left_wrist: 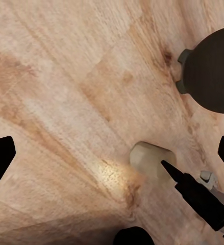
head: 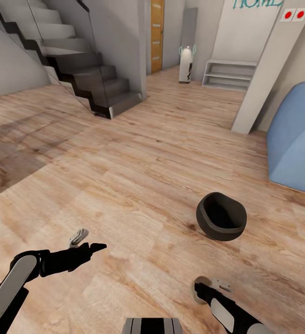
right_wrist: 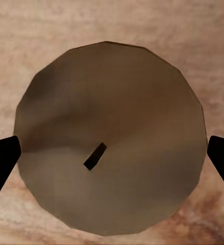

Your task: Place each of the two pumpkins and all three candles from the living room inside a cabinet in the living room (use any cabinet), then make sure every cabinet is closed, and position the cauldron so it is next to a table in the living room.

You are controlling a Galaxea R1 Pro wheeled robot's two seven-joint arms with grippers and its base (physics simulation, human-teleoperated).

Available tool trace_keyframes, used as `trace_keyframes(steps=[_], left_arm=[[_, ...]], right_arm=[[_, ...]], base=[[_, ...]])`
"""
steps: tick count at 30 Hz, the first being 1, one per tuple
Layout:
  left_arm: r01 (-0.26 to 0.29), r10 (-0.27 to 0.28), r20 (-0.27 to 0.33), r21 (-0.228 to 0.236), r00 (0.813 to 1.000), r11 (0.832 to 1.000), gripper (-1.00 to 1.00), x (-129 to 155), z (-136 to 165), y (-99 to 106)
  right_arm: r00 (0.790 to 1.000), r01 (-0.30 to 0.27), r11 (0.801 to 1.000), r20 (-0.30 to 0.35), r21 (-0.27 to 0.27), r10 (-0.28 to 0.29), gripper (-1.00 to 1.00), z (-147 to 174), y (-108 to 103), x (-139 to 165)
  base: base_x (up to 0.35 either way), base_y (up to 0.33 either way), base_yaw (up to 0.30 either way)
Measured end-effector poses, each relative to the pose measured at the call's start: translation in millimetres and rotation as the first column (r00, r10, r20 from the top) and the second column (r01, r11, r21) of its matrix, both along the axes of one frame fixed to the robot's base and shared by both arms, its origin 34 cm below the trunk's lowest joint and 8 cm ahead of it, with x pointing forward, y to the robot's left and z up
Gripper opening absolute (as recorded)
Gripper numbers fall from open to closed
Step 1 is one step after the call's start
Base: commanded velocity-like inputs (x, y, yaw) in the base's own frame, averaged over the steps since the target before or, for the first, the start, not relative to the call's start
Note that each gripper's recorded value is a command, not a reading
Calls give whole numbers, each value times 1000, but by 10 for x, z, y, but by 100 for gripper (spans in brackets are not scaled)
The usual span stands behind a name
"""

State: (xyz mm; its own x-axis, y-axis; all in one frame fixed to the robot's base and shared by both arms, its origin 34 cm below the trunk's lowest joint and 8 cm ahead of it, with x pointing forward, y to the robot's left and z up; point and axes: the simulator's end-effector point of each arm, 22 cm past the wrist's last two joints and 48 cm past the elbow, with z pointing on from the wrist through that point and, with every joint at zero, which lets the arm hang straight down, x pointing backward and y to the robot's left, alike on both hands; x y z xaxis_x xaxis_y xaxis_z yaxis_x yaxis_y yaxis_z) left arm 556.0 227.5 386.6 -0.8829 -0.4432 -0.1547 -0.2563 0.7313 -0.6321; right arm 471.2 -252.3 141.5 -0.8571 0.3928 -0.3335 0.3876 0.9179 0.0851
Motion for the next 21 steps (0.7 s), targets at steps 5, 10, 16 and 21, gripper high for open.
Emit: trace_keyframes(steps=[5,10,16,21], left_arm=[[-17,17,25,-7,1000,1000,100,45,107,67],[-31,33,44,-37,999,999,100,94,207,118],[-63,67,67,-64,995,996,100,167,347,211],[-89,97,89,-93,991,992,100,226,484,269]], right_arm=[[999,1,1000,50,8,-1,-100,132,19,222],[996,6,1000,85,18,-8,-100,236,47,457],[993,-11,998,121,59,4,-100,398,194,701],[990,-29,996,139,80,17,-100,512,294,811]], base=[[0,0,0],[0,0,0],[0,0,0],[0,0,0]])
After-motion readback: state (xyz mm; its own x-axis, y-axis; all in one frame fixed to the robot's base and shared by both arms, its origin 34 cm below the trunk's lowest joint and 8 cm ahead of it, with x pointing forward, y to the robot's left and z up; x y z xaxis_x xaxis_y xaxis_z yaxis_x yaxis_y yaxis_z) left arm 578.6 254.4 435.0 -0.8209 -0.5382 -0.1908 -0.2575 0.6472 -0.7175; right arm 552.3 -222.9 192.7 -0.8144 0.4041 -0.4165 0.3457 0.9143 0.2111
